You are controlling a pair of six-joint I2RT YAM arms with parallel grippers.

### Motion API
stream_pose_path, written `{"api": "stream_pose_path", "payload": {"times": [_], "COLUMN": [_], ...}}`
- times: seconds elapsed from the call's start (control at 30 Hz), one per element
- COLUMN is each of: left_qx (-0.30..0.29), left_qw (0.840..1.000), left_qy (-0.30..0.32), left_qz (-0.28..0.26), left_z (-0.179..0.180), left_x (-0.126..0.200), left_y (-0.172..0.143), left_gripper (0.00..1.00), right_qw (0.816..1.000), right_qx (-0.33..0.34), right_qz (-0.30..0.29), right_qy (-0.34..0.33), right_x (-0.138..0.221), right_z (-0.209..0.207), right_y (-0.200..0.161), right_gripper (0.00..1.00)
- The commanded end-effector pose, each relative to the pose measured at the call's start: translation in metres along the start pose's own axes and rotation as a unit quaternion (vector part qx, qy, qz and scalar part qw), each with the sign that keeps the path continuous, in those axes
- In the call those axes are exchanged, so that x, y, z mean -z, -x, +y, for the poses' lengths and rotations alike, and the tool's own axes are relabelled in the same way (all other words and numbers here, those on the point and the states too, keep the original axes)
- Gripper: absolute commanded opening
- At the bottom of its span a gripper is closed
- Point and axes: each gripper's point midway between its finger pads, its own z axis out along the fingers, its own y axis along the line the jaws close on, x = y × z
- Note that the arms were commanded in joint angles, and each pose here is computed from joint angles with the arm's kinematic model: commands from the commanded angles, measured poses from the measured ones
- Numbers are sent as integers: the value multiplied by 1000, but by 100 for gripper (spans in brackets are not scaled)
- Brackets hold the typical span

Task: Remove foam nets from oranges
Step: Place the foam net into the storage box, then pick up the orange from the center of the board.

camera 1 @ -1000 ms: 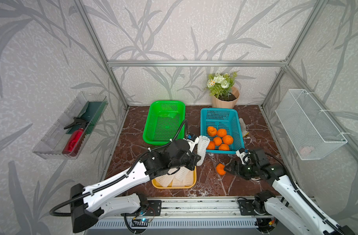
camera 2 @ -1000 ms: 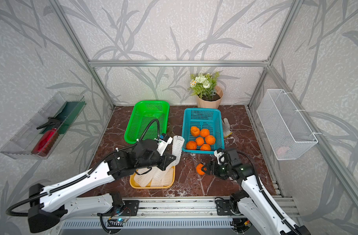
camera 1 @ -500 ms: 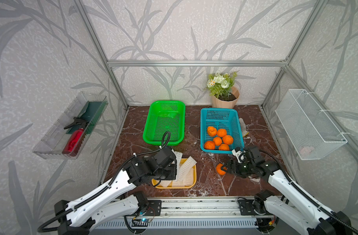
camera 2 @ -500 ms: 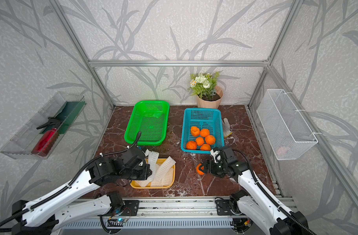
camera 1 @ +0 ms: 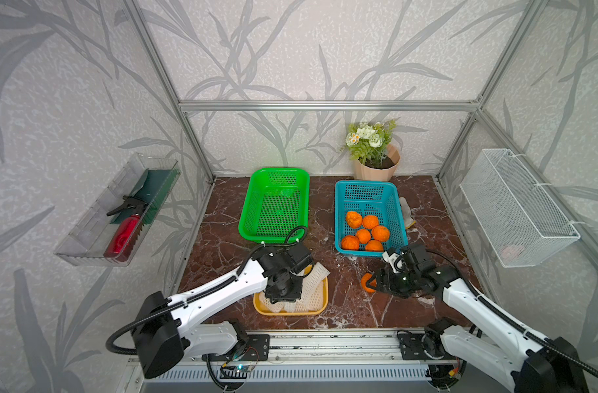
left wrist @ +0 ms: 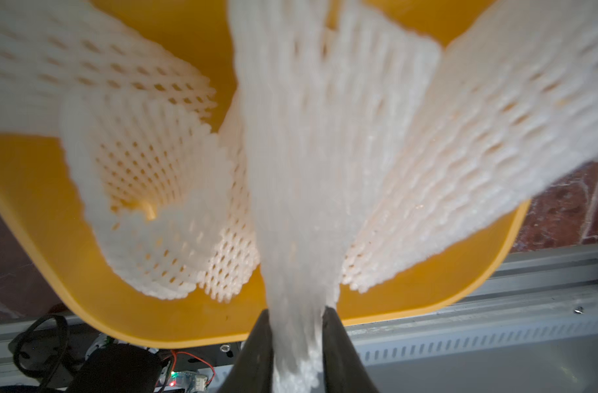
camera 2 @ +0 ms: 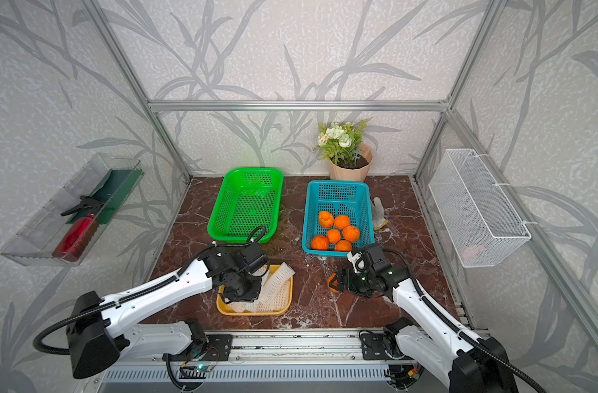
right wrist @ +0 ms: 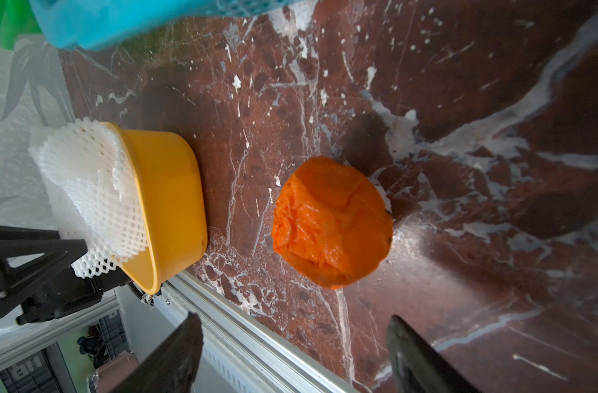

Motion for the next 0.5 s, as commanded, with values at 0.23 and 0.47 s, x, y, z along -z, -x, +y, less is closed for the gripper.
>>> {"api": "stream_pose_path", "payload": {"times": [0.23,0.47], "left_qx": [-12,-23], "left_qw": [982,962], "left_qy": [-130,-170], "left_qz": [-137,-210], "left_z": [-34,-29], "left_x": [77,134], "left_y": [34,36], "left_gripper": [69,71], "right_qw": [999,999], "right_qx": [11,7], "right_qz": [-18,-21], "right_qy": [-35,-33], "right_x": [-10,-22], "right_z": [-8,-5], "right_y": [16,30], "right_gripper": [84,84]}}
